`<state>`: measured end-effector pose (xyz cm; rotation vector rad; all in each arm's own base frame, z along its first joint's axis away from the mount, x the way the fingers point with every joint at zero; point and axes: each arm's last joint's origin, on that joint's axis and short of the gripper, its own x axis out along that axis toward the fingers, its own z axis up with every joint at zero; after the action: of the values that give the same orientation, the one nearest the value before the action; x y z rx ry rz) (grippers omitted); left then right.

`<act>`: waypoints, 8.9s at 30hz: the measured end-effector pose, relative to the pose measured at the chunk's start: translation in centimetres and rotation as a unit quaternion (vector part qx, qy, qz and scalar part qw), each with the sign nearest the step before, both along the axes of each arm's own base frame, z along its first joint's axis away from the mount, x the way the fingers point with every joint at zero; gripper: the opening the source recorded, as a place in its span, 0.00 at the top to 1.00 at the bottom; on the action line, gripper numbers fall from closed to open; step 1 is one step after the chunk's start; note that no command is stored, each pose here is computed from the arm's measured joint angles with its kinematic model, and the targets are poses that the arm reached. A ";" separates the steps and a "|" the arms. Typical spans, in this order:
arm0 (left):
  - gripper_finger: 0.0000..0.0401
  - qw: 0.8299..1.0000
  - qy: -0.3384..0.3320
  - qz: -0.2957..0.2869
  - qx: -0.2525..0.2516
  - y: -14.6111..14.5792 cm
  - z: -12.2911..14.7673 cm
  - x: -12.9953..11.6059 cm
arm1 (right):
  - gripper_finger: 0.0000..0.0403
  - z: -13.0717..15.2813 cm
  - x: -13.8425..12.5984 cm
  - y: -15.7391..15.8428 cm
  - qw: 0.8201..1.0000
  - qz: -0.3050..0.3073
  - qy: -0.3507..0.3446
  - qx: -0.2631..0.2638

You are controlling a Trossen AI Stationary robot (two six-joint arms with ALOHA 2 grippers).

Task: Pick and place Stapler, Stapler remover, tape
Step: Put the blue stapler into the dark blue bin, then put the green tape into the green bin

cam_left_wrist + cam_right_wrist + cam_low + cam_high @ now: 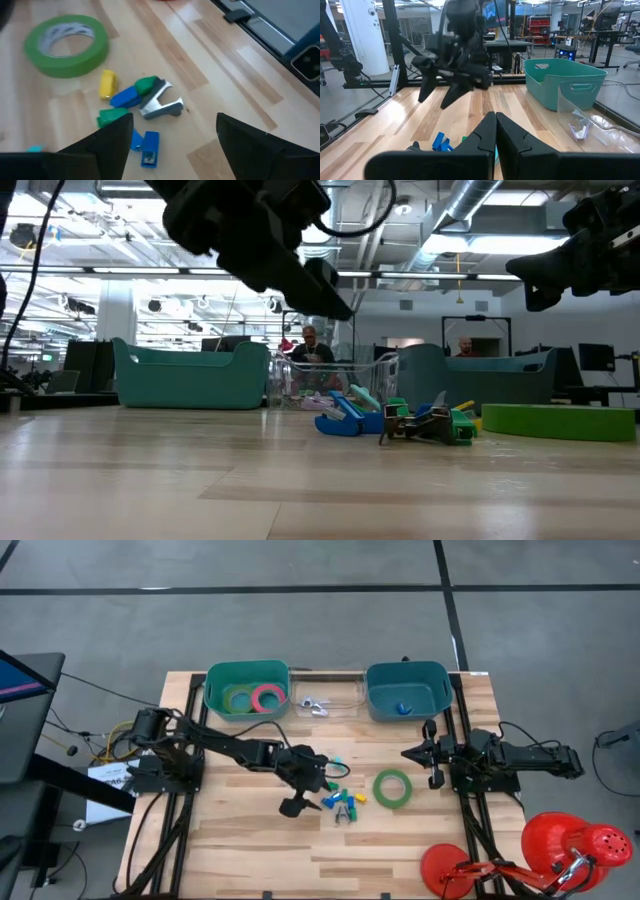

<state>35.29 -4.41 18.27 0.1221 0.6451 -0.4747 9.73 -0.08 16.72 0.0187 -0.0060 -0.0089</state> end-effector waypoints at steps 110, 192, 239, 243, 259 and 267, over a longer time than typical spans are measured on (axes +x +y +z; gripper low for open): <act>0.83 0.978 -0.122 0.159 0.060 10.3 3.0 0.4 | 1.00 0.0 0.0 0.0 1.000 0.000 0.000 0.000; 0.83 0.919 -0.247 0.284 0.114 23.5 5.3 11.2 | 1.00 0.0 0.0 0.0 1.000 0.000 0.000 0.000; 0.58 0.954 -0.162 0.244 0.061 16.7 8.2 9.7 | 1.00 0.0 0.0 0.0 1.000 0.000 0.000 0.000; 0.58 0.957 -0.161 0.233 0.059 15.2 8.9 8.3 | 1.00 0.0 0.0 0.0 1.000 0.000 0.000 0.000; 0.58 0.968 -0.151 0.196 0.054 9.9 9.8 0.1 | 1.00 0.0 0.0 0.0 1.000 0.000 0.000 0.000; 0.58 0.969 -0.161 0.181 0.051 8.1 10.0 -4.4 | 1.00 0.0 0.0 0.0 1.000 0.000 0.000 0.000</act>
<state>30.89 3.71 28.32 0.1714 0.3600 -0.0647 9.73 -0.09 16.71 0.0189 -0.0053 -0.0094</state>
